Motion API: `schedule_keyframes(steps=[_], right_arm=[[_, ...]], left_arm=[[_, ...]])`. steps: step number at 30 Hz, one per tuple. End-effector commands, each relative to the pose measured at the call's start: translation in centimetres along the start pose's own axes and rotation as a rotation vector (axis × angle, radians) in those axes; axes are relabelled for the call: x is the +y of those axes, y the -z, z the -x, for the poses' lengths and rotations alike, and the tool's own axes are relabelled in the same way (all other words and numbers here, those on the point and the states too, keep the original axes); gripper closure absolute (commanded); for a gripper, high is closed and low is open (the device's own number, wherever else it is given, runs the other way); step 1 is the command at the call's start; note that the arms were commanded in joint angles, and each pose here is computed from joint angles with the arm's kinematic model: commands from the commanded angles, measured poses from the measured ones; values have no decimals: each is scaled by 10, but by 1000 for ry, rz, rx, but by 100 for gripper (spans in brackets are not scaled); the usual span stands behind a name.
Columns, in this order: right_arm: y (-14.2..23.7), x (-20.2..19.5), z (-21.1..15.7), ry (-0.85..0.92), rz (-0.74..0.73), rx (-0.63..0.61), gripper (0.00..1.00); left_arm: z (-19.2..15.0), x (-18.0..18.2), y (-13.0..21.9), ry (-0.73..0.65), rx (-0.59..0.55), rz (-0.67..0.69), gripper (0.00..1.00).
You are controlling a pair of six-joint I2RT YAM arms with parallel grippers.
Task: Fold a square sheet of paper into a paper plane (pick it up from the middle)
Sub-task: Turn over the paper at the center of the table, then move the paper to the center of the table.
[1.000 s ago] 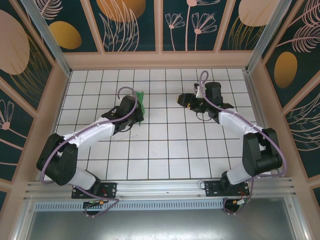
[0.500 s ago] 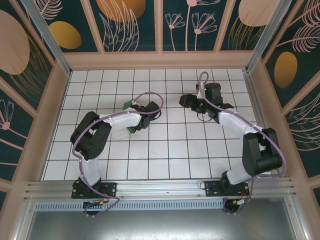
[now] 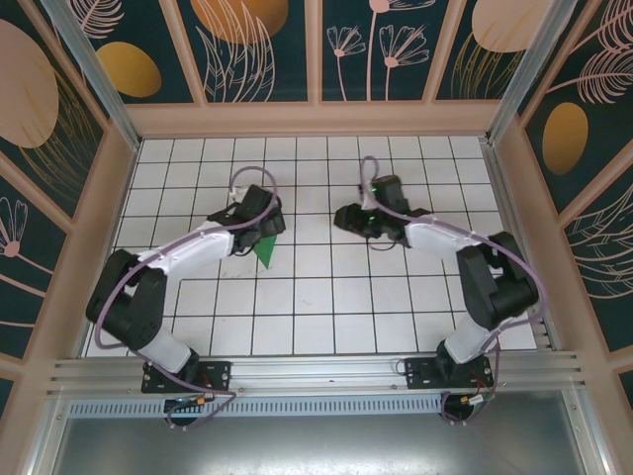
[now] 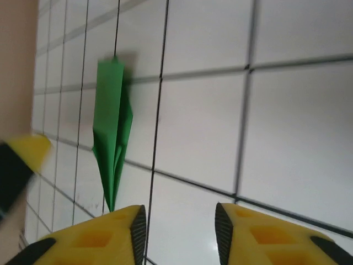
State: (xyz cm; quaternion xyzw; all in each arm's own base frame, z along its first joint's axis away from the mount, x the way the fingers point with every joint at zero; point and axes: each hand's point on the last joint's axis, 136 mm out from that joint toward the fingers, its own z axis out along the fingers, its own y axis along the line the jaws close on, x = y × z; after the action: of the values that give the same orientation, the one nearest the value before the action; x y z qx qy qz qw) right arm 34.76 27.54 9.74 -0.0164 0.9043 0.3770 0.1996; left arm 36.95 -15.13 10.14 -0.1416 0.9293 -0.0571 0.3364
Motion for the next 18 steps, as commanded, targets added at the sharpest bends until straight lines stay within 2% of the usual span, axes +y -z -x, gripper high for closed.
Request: schedule_keyframes(steps=[1,4,8,13,18], right_arm=[[-33,39,-13,25,47,38,73],[-62,65,-32,44,73,93,82],[-98,96,-53,68,85,167,88],[-129,116,-68,70,86,222,91],[-151,117,-72,52,49,263,91]], left_arm=[[9,13,1,82,-32,-36,5],[9,39,-3,164,-23,-42,4],[4,67,-1,247,-16,-47,2],[-5,106,5,338,-22,-8,1],[-13,120,11,393,-18,-13,1]])
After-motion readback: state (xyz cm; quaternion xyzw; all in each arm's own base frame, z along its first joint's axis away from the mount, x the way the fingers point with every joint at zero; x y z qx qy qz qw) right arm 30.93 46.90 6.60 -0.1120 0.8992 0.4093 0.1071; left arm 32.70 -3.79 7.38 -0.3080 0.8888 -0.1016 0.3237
